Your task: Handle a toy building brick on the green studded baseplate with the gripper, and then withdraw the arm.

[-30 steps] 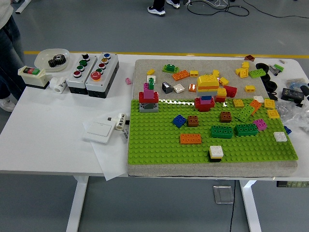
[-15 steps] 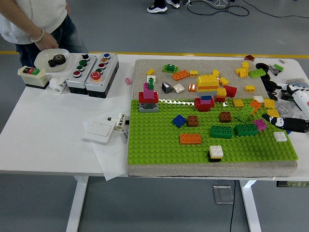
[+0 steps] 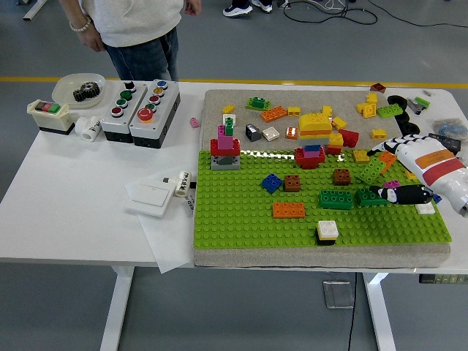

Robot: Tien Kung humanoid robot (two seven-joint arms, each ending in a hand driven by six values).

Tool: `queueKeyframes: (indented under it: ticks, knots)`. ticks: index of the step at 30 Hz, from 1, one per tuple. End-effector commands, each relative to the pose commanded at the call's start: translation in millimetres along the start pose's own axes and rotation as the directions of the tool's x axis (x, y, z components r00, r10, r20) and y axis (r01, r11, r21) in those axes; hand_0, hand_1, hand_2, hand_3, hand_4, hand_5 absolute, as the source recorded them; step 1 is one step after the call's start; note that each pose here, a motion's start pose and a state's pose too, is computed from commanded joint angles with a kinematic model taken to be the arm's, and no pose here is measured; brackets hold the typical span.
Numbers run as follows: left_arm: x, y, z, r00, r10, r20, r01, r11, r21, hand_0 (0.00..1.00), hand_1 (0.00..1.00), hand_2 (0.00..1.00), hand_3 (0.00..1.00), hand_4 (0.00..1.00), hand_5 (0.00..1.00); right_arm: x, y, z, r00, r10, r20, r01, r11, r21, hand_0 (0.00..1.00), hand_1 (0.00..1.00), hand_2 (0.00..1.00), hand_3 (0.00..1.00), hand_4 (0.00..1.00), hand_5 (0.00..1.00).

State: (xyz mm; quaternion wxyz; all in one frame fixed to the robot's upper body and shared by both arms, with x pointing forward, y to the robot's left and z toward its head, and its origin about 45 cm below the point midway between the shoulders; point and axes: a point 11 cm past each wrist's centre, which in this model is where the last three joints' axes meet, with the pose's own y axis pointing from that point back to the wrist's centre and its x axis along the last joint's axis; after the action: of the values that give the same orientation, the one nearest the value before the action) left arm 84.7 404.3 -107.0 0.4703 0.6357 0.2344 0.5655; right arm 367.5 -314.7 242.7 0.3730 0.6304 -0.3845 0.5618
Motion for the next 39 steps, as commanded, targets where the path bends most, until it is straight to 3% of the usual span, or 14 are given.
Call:
queueKeyframes:
  ticks: [7,13,39]
  knots:
    - [0.7,-0.2,-0.6,1.000,0.001,0.003,-0.001,1.000,0.003,0.745,0.748,0.741,0.613,0.658,0.628,-13.8,-7.4,-16,0.991,-0.060,-0.122,0.069,0.995,0.073,0.726,0.683,0.705,0.683,0.808,0.294]
    - [1.0,-0.2,-0.7,1.000,0.002,0.002,-0.002,1.000,0.003,0.745,0.747,0.740,0.612,0.657,0.627,-20.1,-13.2,-17,0.980,-0.084,-0.183,0.100,0.992,0.078,0.718,0.683,0.705,0.678,0.804,0.298]
    - [1.7,-0.4,-0.5,1.000,0.001,0.006,-0.001,1.000,0.004,0.746,0.746,0.739,0.612,0.656,0.627,-42.2,-35.7,-32,0.978,-0.147,-0.147,0.159,0.985,0.071,0.707,0.666,0.694,0.671,0.823,0.303]
